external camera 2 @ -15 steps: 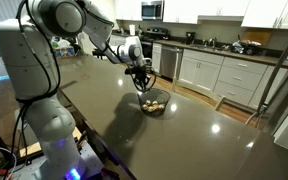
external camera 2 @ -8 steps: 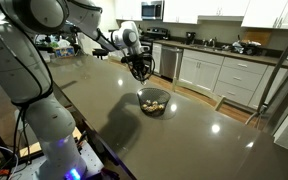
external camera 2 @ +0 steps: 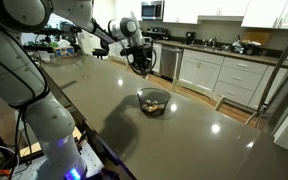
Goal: Put the object on the table into the basket then take it out again.
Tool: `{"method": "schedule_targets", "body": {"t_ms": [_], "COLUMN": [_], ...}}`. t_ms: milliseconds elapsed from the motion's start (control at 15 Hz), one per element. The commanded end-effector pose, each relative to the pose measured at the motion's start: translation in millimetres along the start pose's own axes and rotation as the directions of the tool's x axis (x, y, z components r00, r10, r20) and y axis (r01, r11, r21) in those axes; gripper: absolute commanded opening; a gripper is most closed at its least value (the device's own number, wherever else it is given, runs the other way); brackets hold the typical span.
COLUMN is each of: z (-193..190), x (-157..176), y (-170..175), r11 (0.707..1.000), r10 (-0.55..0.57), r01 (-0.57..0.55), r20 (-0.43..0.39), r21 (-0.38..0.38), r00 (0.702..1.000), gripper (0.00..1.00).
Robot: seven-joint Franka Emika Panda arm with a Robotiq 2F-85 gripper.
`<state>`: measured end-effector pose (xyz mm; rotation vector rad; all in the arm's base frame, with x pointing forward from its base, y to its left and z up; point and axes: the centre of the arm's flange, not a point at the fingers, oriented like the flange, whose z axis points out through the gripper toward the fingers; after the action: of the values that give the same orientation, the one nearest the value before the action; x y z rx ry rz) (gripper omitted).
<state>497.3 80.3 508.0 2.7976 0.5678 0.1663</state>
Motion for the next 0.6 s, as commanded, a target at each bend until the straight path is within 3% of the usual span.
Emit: {"method": "schedule_targets", "body": {"t_ms": [0,533], "z": [1.6,17.3], "x": [-16.6,-40.6], "y": [24.9,58.3], "r11": [0.995,0.957], "r10": [0.067,0.214], "r01": [-0.069,-0.231], "r20": [0.033,0.112], "r21": [0.07,0.175], "r00": [0.997,0.97], "gripper": [0.08,0.08]}}
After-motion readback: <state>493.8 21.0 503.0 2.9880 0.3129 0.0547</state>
